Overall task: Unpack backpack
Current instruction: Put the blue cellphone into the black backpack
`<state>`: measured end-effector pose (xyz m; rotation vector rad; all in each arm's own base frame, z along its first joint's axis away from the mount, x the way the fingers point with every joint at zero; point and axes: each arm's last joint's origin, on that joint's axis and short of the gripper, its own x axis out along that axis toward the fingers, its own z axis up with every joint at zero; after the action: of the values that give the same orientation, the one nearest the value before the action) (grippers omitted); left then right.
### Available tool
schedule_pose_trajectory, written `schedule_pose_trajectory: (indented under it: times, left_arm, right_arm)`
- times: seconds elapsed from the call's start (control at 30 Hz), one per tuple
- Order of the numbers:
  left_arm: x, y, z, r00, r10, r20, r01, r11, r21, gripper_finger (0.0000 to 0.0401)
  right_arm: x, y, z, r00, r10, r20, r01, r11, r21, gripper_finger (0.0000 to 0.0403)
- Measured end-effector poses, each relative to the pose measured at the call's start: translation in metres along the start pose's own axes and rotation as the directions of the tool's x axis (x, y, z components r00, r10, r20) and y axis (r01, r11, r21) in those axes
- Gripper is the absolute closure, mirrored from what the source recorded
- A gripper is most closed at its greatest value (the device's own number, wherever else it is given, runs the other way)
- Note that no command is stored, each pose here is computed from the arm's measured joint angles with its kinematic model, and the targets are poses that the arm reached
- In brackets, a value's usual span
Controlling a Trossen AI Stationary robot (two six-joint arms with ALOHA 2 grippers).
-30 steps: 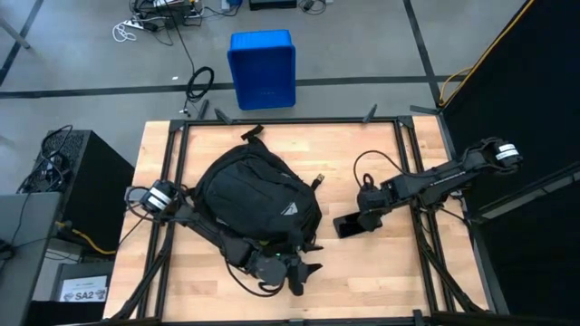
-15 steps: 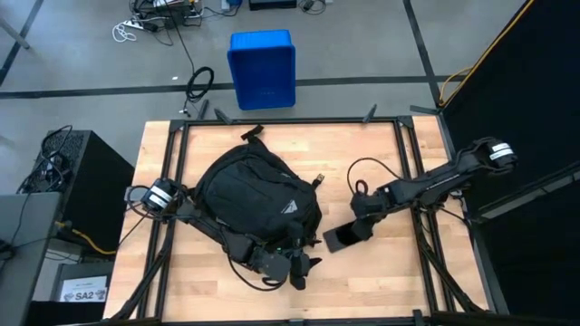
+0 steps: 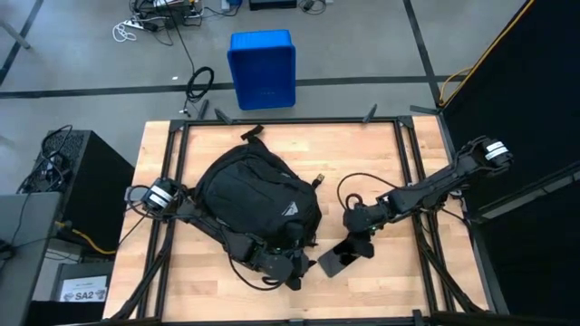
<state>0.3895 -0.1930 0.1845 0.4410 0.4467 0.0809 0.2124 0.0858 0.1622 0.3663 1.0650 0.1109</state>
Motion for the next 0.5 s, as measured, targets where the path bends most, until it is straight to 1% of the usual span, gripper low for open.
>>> schedule_pose_trajectory:
  times: [0.1, 0.17, 0.27, 0.37, 0.47, 0.5]
  left_arm:
    - [0.000, -0.001, 0.003, 0.999, -0.032, 0.028, 0.032, 0.999, -0.017, 0.0174]
    - [0.000, -0.001, 0.003, 0.998, -0.046, 0.038, 0.047, 0.999, -0.022, 0.0174]
    - [-0.003, -0.004, 0.005, 0.997, -0.057, 0.050, 0.058, 0.998, -0.022, 0.0174]
    - [-0.003, -0.011, 0.004, 0.996, -0.066, 0.057, 0.066, 0.998, -0.001, 0.0174]
    - [0.003, -0.019, -0.003, 0.996, -0.074, 0.050, 0.070, 0.995, 0.067, 0.0174]
    - [0.006, -0.022, -0.005, 0.996, -0.075, 0.042, 0.071, 0.994, 0.089, 0.0174]
  right_arm:
    - [-0.001, 0.003, -0.002, 1.000, -0.003, -0.025, -0.001, 0.988, -0.153, 0.0355]
    - [-0.001, 0.004, -0.006, 0.999, -0.010, -0.053, -0.001, 0.980, -0.198, 0.0355]
    - [0.002, 0.003, -0.013, 0.991, -0.051, -0.121, 0.029, 0.983, -0.180, 0.0351]
    - [0.014, 0.002, -0.023, 0.973, -0.103, -0.204, 0.073, 0.986, -0.149, 0.0352]
    - [0.029, 0.004, -0.025, 0.964, -0.104, -0.243, 0.072, 0.988, -0.137, 0.0357]
    - [0.034, 0.006, -0.024, 0.966, -0.089, -0.241, 0.060, 0.990, -0.125, 0.0359]
